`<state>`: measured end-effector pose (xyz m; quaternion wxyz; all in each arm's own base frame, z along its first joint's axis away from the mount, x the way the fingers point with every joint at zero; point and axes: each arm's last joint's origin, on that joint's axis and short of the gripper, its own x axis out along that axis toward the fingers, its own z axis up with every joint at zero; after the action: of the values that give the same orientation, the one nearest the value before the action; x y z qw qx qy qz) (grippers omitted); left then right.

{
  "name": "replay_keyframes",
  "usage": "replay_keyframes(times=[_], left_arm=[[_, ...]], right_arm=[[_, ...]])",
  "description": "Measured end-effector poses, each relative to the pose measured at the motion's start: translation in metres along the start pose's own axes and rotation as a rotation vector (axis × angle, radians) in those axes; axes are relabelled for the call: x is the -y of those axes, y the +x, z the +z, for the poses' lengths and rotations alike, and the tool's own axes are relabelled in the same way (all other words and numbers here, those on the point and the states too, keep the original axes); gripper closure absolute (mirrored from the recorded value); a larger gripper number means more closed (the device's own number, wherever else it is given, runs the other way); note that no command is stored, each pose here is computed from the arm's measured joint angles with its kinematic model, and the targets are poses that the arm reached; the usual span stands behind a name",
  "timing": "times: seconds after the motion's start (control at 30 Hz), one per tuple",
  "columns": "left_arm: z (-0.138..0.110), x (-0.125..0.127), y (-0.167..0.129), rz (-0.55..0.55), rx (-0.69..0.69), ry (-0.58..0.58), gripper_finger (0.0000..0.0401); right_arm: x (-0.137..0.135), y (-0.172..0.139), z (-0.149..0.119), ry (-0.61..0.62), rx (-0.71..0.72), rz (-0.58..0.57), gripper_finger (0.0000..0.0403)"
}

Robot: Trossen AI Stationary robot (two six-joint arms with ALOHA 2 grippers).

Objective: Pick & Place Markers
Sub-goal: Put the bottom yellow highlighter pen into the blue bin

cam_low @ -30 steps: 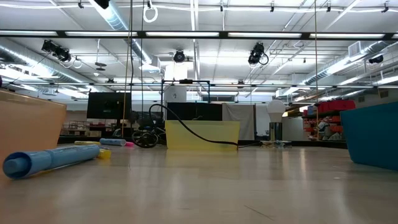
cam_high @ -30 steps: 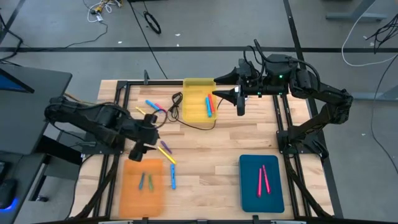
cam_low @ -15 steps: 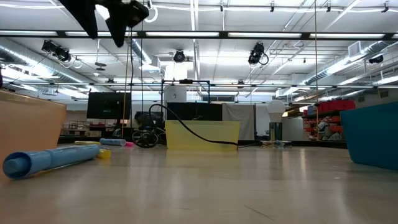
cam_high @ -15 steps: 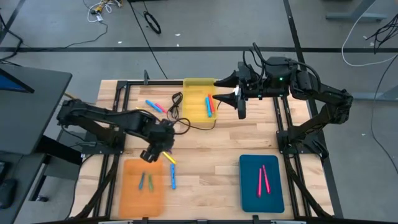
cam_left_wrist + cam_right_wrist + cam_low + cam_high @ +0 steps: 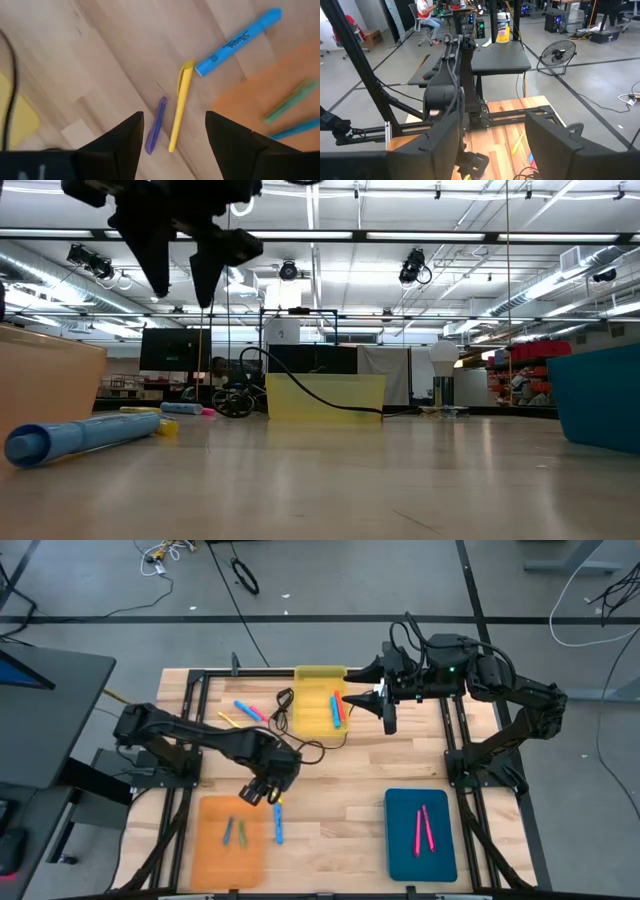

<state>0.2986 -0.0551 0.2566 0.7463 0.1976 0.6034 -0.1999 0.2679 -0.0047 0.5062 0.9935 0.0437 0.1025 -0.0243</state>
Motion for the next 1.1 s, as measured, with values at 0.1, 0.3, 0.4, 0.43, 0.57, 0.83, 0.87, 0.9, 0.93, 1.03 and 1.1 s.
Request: replay_keyframes(times=[0.1,0.3,0.4,0.43,0.57,0.83,0.87,0.9,0.93,1.03,1.1], left_arm=[[0.003,0.0,0.012,-0.055,-0.029,0.016,0.0189],[0.008,-0.003,0.033,-0.079,-0.076,0.047,0.0199],[0.01,-0.004,0.044,-0.092,-0.104,0.051,0.0199],[0.01,-0.004,0.048,-0.1,-0.117,0.056,0.0199],[0.012,-0.004,0.061,-0.118,-0.154,0.063,0.0199],[0.017,0.002,0.077,-0.135,-0.187,0.084,0.0199],[0.018,0.004,0.079,-0.135,-0.185,0.088,0.0199],[0.019,0.005,0.08,-0.137,-0.189,0.093,0.0199],[0.019,0.007,0.081,-0.142,-0.192,0.097,0.0199],[0.021,0.01,0.086,-0.15,-0.201,0.108,0.0199],[0.022,0.012,0.09,-0.152,-0.207,0.108,0.0199]], right_arm=[[0.0,0.0,0.0,-0.004,-0.001,0.0,0.0179],[0.0,0.0,-0.001,-0.02,-0.007,0.018,0.0179],[0.0,0.0,-0.001,-0.025,-0.015,0.017,0.0179],[0.0,0.0,-0.001,-0.026,-0.016,0.017,0.0179],[0.0,0.0,-0.002,-0.026,-0.027,0.016,0.0179],[0.0,0.0,-0.005,-0.034,-0.052,0.015,0.0179],[0.0,0.0,-0.005,-0.037,-0.051,0.015,0.0179],[0.0,0.0,-0.005,-0.041,-0.051,0.015,0.0179],[0.0,0.0,-0.005,-0.045,-0.052,0.015,0.0179],[0.0,0.0,-0.005,-0.046,-0.052,0.015,0.0179],[0.0,0.0,-0.005,-0.046,-0.052,0.015,0.0179]])
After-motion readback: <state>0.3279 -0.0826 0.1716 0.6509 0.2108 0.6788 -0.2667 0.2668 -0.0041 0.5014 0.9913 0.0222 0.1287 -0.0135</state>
